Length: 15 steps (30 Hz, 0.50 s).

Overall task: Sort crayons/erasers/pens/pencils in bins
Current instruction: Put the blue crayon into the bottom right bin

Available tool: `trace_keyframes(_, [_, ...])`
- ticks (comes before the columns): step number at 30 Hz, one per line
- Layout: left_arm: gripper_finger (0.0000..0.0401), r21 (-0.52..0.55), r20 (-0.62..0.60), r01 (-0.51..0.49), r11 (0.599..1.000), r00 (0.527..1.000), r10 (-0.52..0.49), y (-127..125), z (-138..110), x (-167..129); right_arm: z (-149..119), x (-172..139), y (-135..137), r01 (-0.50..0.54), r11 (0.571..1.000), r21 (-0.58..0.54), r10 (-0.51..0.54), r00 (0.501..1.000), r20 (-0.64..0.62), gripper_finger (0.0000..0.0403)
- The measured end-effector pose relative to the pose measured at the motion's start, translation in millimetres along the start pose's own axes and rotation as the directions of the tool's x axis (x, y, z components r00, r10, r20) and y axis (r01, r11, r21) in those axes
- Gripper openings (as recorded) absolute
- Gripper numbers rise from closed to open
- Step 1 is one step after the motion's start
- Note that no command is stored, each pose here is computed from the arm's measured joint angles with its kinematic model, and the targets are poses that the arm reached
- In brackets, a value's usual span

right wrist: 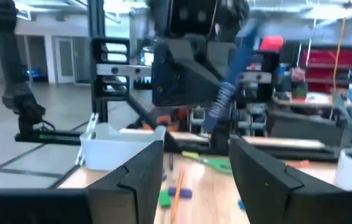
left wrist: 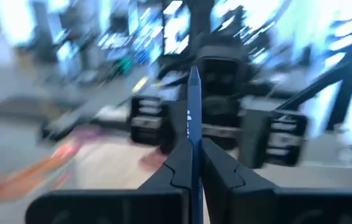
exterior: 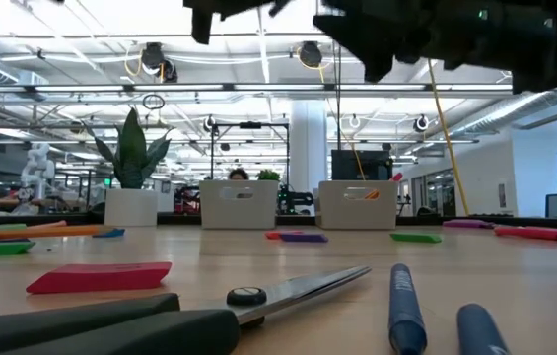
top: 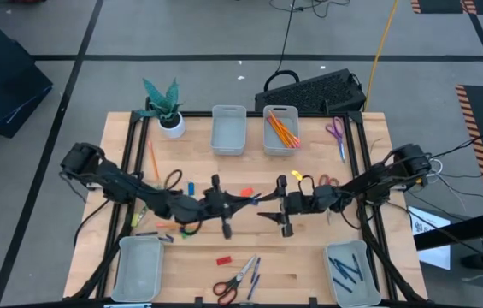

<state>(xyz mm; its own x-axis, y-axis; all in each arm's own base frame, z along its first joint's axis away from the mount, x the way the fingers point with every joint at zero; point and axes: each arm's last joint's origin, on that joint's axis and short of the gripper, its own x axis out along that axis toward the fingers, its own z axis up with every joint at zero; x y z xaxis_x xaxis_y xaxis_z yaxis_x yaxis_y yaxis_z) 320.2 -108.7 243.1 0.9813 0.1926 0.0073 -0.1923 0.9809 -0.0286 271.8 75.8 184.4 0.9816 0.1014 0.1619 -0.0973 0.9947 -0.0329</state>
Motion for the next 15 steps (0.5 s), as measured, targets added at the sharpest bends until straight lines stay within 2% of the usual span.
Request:
trace_keyframes(3, [0.0012,0.053,0.119,0.109,0.993,0.986,-0.114,9.1,-4.9,-5.5,14.7,-1.2,-1.3,0.005,1.0,-0.023,-0.003,0.997,0.08,0.0179])
trace_keyframes(6, [0.0012,0.106,0.202,0.169,0.98,0.961,-0.188,18.0,-4.3,-6.5,25.5,-0.4,-4.3,0.022,0.998,-0.054,-0.015,0.992,0.125,0.0179])
trace_keyframes(9, [0.0017,0.148,0.226,0.205,0.967,0.945,-0.235,24.4,-0.2,-1.6,33.6,8.9,-7.8,0.036,0.998,-0.059,-0.028,0.991,0.131,0.0179])
trace_keyframes(12, [0.002,0.18,0.216,0.219,0.959,0.942,-0.255,28.2,0.7,2.4,34.3,18.9,-9.6,0.044,0.993,-0.108,-0.036,0.997,0.071,0.0186])
trace_keyframes(15, [0.002,0.208,0.209,0.219,0.953,0.942,-0.262,26.9,-0.3,1.9,40.5,23.1,-9.2,0.046,0.991,-0.129,-0.034,0.995,0.098,0.0198])
